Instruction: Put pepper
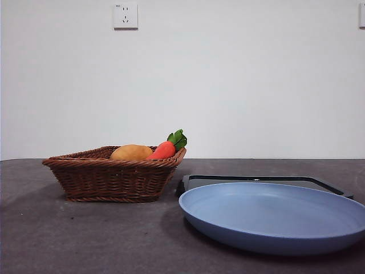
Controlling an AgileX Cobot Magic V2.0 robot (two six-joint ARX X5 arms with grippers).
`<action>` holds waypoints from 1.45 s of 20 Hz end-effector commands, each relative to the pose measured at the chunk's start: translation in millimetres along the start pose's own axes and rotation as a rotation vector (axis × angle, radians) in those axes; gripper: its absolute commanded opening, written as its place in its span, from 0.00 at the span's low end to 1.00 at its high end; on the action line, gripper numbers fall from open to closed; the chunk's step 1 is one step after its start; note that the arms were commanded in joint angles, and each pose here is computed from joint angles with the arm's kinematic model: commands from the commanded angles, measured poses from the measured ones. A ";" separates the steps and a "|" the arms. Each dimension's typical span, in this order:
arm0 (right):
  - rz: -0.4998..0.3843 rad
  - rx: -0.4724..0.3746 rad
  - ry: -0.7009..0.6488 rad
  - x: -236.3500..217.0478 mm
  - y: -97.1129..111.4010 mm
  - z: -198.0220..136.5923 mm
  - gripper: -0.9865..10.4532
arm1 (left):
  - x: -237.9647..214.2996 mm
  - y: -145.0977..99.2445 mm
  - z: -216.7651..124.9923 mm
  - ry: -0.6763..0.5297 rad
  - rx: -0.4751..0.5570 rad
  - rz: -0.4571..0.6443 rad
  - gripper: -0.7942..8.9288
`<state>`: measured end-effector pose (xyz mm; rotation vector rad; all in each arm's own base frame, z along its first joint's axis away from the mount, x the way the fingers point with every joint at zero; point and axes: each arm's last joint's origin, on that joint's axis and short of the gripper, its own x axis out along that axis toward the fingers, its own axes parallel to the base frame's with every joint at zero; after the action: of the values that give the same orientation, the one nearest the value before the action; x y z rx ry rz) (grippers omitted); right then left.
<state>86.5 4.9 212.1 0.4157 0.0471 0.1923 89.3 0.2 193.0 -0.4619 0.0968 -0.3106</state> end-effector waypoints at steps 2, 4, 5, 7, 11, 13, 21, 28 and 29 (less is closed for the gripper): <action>0.031 0.000 0.019 -0.2 12.7 25.8 0.09 | -3.8 -12.8 21.1 0.009 -0.015 -0.007 0.09; 0.046 -0.019 0.067 1.8 18.9 38.5 0.09 | -3.8 -18.6 30.7 0.035 -0.017 -0.034 0.09; 0.052 -0.031 0.106 3.4 22.4 45.9 0.09 | -3.3 -22.2 36.9 0.057 -0.020 -0.054 0.09; 0.071 -0.049 0.175 6.5 27.6 56.2 0.09 | -1.9 -27.1 45.8 0.094 -0.012 -0.080 0.09; 0.126 -0.108 0.342 12.9 38.2 76.4 0.09 | 2.1 -36.4 64.5 0.195 0.023 -0.128 0.09; 0.140 -0.138 0.421 15.7 42.7 84.3 0.09 | 3.8 -39.6 71.0 0.246 0.039 -0.148 0.09; 0.223 -0.265 0.688 18.8 57.8 98.8 0.09 | 7.2 -52.2 86.4 0.457 0.116 -0.212 0.09; 0.237 -0.279 0.791 14.5 58.8 94.0 0.09 | 3.8 -59.8 88.2 0.529 0.176 -0.206 0.09; 0.238 -0.280 0.787 14.7 58.9 94.2 0.09 | 4.0 -59.6 88.4 0.526 0.180 -0.195 0.09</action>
<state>97.8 22.9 317.1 0.0634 0.7643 0.5740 91.4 -14.1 294.2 -0.2339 0.5583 -0.6159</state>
